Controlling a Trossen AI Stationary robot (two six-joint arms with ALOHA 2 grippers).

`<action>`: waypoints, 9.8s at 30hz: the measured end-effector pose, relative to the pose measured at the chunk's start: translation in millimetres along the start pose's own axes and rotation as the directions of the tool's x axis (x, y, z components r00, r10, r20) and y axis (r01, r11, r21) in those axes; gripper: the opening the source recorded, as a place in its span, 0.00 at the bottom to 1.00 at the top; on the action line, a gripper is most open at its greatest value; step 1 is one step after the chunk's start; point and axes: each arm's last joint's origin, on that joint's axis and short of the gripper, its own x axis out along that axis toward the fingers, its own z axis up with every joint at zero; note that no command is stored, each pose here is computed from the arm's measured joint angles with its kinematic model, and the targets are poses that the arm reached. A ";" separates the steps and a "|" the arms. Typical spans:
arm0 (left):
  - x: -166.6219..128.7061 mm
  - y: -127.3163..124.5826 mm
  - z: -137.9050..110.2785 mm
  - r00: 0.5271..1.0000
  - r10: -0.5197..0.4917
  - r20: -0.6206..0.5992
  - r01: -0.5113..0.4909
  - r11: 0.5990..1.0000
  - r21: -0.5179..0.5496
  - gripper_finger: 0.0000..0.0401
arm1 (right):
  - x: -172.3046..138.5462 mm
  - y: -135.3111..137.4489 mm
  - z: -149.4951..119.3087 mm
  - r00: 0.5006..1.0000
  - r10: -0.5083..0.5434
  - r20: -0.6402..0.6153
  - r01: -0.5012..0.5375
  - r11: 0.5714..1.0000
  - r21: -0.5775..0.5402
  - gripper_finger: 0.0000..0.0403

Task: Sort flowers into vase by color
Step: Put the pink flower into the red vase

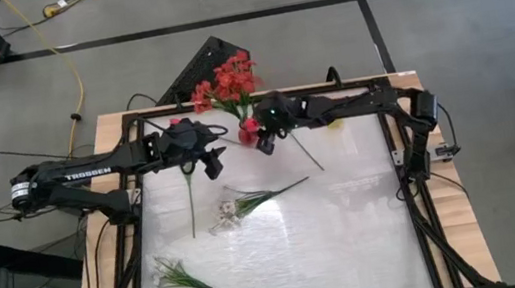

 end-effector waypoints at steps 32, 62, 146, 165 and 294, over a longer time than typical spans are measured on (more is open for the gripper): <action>143.8 113.6 -64.7 0.886 0.030 -0.463 0.202 0.873 0.444 0.44 | -177.1 22.0 17.4 0.983 0.175 -0.049 -0.178 0.982 -0.061 0.46; 112.3 80.9 -31.9 0.789 0.039 -0.613 0.367 0.770 0.522 0.00 | -177.2 21.7 11.4 0.980 0.168 -0.111 -0.183 0.973 -0.139 0.45; -71.4 -20.6 88.5 0.692 -0.577 0.433 0.683 0.329 -0.653 0.00 | -147.1 124.1 76.5 0.700 0.248 0.670 0.703 -0.078 -0.707 0.08; -68.6 -21.3 84.7 0.706 -0.591 0.390 0.659 0.346 -0.668 0.00 | -139.2 126.7 74.2 0.713 0.258 0.652 0.688 -0.075 -0.722 0.34; -109.6 56.3 64.2 0.928 0.001 0.373 0.146 0.919 -0.366 0.32 | -60.9 -48.5 6.7 0.943 0.158 0.292 -0.095 0.971 -0.219 0.44</action>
